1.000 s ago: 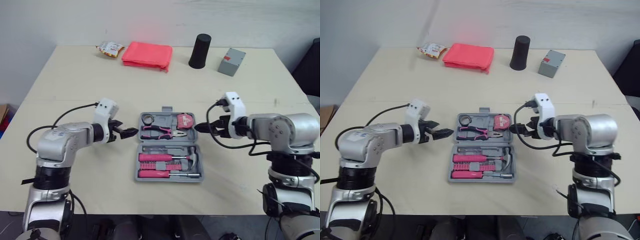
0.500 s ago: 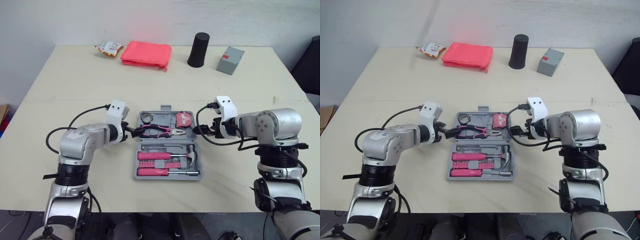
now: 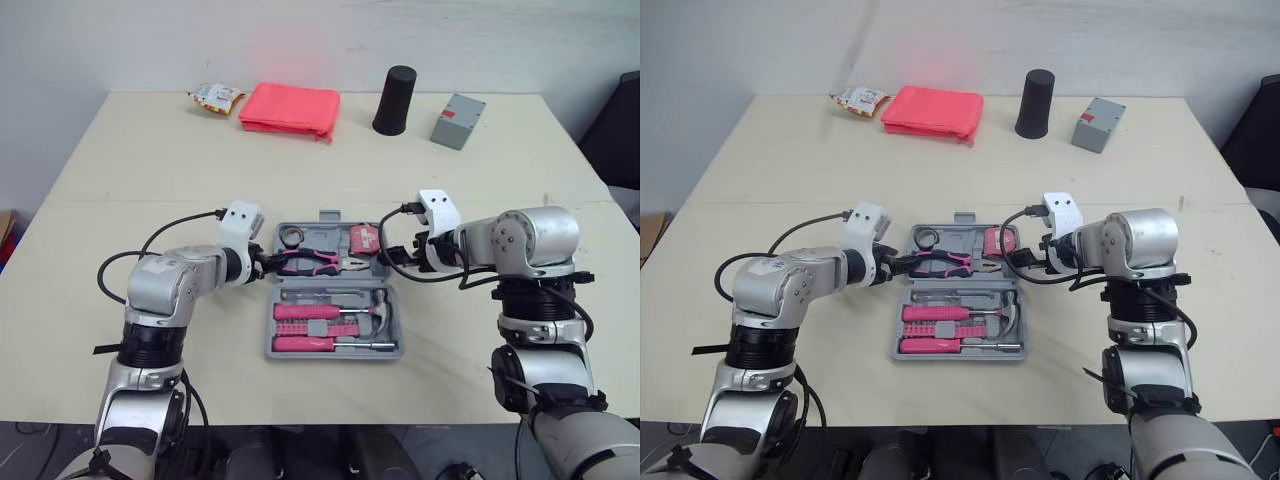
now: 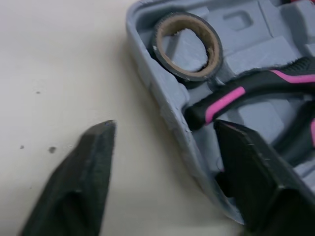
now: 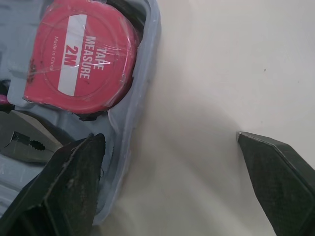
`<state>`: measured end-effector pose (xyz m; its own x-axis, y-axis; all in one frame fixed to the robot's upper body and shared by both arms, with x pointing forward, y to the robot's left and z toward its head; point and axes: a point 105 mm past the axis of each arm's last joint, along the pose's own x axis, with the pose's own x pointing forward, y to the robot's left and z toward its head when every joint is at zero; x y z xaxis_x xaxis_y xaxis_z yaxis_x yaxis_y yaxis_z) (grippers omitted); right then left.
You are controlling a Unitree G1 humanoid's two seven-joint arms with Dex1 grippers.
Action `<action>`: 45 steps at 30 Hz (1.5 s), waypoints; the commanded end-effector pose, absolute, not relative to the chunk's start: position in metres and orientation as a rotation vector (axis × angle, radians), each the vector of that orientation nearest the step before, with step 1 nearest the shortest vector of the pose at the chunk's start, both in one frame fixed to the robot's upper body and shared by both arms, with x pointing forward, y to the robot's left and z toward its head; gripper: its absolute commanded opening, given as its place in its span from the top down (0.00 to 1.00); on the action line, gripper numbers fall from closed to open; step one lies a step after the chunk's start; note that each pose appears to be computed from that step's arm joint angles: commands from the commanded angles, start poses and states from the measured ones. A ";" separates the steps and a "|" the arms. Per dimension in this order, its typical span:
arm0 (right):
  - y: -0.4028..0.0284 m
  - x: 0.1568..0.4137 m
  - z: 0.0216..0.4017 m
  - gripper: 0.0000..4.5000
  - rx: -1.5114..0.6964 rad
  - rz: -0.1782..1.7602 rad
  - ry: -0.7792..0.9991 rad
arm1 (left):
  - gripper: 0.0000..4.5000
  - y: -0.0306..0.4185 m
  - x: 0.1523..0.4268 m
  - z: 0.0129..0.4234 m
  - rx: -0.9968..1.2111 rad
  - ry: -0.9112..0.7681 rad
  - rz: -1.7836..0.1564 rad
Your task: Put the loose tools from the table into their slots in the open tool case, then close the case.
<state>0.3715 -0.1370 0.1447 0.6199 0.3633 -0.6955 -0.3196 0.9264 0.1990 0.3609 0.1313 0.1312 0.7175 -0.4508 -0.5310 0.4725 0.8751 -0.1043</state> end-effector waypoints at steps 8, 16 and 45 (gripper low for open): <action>-0.124 0.373 0.136 1.00 0.167 0.408 0.818 | 0.99 0.119 0.357 0.126 0.048 0.604 -0.560; -0.125 0.384 0.183 1.00 0.014 0.470 0.333 | 1.00 0.119 0.376 0.177 -0.004 0.206 -0.609; -0.211 0.293 0.119 0.27 -1.052 0.568 -0.295 | 0.41 0.241 0.288 0.104 0.622 -0.068 -0.794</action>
<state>0.3002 -0.1983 0.1164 0.8066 0.5900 -0.0358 -0.3174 0.3812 -0.8683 0.2919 0.2194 0.1043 0.6711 -0.7242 -0.1585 0.6672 0.4969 0.5549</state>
